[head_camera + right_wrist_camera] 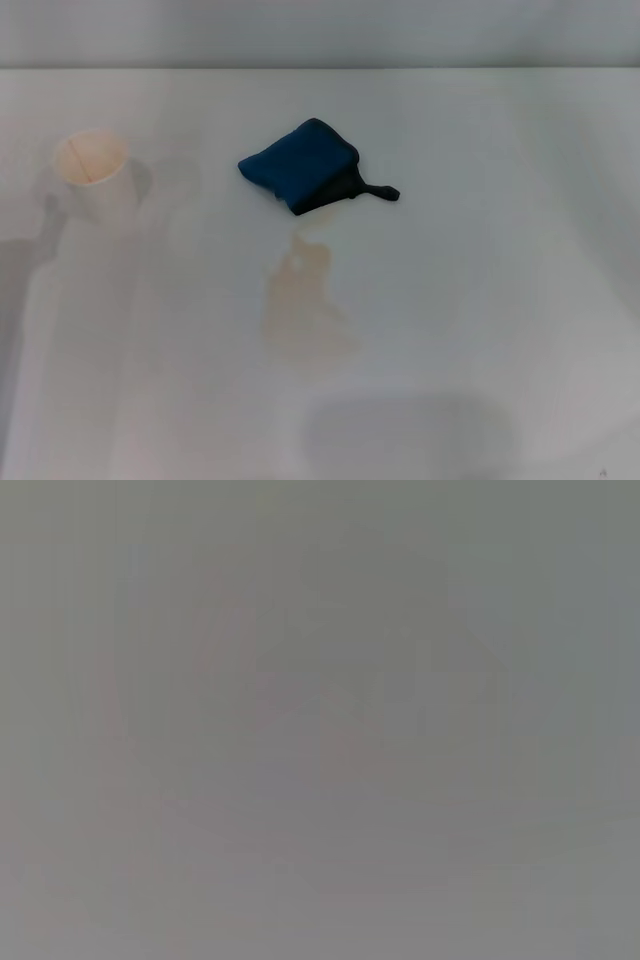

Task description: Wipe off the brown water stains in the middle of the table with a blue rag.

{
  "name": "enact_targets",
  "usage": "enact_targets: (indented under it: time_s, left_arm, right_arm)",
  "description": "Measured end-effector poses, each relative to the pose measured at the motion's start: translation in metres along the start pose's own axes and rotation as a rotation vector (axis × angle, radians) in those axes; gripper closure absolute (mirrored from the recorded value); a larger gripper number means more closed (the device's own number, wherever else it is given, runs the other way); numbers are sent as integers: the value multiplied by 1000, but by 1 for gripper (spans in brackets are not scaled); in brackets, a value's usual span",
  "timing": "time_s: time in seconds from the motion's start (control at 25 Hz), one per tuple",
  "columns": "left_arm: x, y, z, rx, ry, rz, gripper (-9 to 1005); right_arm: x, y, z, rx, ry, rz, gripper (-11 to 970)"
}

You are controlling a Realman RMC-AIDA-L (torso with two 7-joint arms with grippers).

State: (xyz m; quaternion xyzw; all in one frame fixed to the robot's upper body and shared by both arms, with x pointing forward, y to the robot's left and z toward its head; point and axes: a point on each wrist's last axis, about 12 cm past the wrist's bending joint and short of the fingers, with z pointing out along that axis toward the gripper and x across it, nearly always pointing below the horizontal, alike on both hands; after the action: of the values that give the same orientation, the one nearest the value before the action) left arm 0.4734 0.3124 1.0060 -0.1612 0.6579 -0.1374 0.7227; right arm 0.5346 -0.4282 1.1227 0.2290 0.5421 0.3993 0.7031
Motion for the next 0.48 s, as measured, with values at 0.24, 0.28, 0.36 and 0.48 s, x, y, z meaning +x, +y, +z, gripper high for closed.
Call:
enact_targets:
  time_s: [0.24,0.28,0.36,0.48]
  left_arm:
    - [0,0,1,2,5,5,108]
    - [0,0,1,2,6,6,108]
    - [0,0,2,2,10,6,108]
    - [2,0,4,0,23,7,109]
  right_arm:
    - [29,-5,-16,18,-91,-441,553]
    - [33,-6,-17,36,-89,-492,553]
    - [43,-10,-18,80,-84,-576,553]
    - [52,-13,-21,128,-87,-649,553]
